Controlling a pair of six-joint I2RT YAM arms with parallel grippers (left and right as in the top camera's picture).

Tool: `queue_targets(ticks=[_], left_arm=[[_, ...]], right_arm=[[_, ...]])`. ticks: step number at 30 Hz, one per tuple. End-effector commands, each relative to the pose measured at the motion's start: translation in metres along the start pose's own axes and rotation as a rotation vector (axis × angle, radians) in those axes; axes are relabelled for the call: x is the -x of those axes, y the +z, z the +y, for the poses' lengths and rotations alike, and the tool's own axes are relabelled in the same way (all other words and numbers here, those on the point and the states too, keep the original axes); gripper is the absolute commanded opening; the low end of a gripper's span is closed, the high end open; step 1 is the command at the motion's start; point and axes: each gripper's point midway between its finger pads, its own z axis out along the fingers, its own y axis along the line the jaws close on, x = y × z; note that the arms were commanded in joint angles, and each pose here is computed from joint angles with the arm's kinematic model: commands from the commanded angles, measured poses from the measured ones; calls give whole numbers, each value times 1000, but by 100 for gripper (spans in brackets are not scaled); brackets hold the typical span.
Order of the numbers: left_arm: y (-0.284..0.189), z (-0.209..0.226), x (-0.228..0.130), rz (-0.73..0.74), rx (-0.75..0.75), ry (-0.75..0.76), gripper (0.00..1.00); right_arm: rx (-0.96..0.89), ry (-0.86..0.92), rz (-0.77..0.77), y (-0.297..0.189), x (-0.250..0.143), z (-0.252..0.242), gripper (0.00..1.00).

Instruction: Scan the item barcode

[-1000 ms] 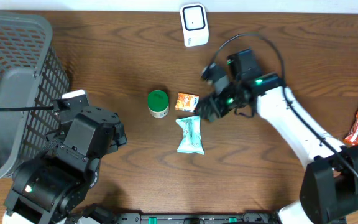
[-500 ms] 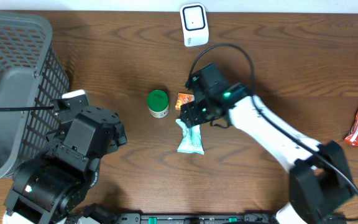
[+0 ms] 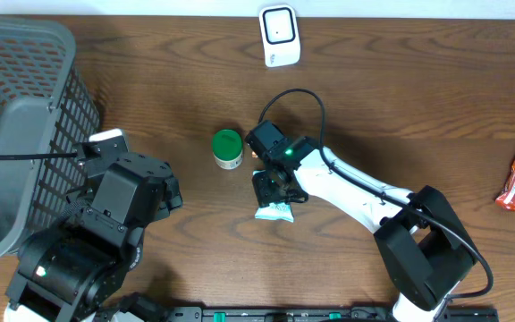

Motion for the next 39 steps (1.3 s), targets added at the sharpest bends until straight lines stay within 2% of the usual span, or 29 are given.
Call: queue_targets(ticks=[1, 2, 7, 8, 12, 18, 22, 29, 33, 36, 39], left_arm=[[-1, 3, 3, -13, 14, 1, 95], [-1, 3, 3, -13, 14, 0, 95], [-1, 3, 3, -13, 14, 1, 95], [-1, 3, 3, -13, 14, 0, 95], [-1, 3, 3, -13, 14, 1, 95], [-1, 3, 3, -13, 14, 1, 95], [-1, 3, 3, -13, 14, 1, 95], [-1, 3, 3, -13, 14, 0, 96], [-1, 3, 3, -13, 14, 1, 95], [-1, 3, 3, -13, 14, 1, 95], [-1, 3, 3, -13, 14, 1, 95]], right_arm=[[-50, 17, -3, 6, 0, -7, 56], [-56, 18, 7, 10, -1, -8, 52], [-66, 35, 50, 25, -7, -11, 4], [-67, 40, 52, 26, -8, -11, 1], [54, 80, 147, 10, -18, 5, 1], [303, 212, 379, -60, -28, 26, 1], [500, 180, 476, -107, -32, 31, 1], [669, 318, 602, -147, -42, 4, 1], [719, 281, 526, -148, -29, -10, 1], [658, 188, 379, -126, -5, -21, 2], [570, 147, 188, -108, 38, -33, 2]])
